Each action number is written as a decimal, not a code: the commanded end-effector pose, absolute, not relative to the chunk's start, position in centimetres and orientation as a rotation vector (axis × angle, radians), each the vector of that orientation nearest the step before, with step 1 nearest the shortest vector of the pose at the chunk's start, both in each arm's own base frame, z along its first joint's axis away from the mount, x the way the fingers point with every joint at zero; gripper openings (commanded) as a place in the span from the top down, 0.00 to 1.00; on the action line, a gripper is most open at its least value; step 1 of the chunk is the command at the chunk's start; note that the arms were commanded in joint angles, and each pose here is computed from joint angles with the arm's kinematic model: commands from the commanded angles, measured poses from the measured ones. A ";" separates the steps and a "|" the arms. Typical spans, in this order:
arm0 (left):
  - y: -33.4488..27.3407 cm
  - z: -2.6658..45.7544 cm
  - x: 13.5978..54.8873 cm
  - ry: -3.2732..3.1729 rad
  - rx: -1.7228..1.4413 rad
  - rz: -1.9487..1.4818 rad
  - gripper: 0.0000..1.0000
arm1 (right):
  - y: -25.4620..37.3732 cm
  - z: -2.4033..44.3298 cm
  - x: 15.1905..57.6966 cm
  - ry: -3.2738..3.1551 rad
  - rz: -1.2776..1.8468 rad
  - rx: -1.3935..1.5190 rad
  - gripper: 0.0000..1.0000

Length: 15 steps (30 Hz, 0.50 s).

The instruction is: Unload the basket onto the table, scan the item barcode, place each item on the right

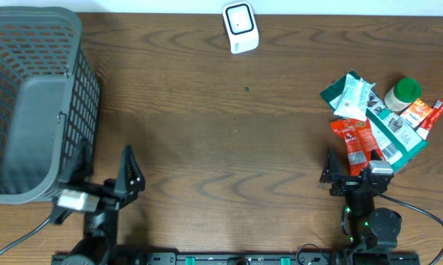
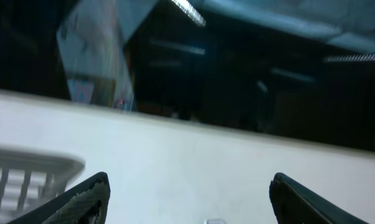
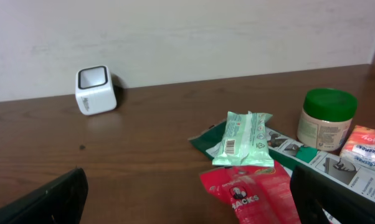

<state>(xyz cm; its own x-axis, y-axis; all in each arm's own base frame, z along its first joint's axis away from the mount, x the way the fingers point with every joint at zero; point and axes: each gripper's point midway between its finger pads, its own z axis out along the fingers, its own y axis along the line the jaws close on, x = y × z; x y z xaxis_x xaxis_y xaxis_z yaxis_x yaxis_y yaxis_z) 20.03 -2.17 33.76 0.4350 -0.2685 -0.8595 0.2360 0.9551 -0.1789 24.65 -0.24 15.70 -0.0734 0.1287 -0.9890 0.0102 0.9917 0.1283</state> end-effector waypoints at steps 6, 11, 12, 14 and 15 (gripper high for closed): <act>-2.1 25.8 23.1 1.232 -0.058 -0.304 0.18 | -0.3 15.7 24.6 1.642 0.105 0.123 0.01; -2.1 22.4 24.1 1.374 -0.080 -0.303 0.18 | -0.3 15.7 24.6 1.642 0.105 0.123 0.01; -2.1 21.8 24.2 1.399 -0.084 -0.302 0.18 | -0.3 15.7 24.6 1.642 0.105 0.123 0.01; -2.1 20.7 24.3 1.444 -0.091 -0.301 0.18 | -0.3 15.7 24.6 1.642 0.105 0.123 0.01; -2.0 19.9 24.4 1.473 -0.101 -0.296 0.18 | -0.3 15.7 24.6 1.642 0.105 0.123 0.01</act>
<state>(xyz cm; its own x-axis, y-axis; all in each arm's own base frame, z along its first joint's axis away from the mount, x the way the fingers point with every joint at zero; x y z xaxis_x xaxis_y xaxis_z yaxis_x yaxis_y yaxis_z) 24.35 -2.19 20.88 0.0991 -0.2667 -0.9587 0.1567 0.9556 -0.2497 24.65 -0.24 15.70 -0.0738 0.1287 -0.9889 0.0103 0.9917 0.1283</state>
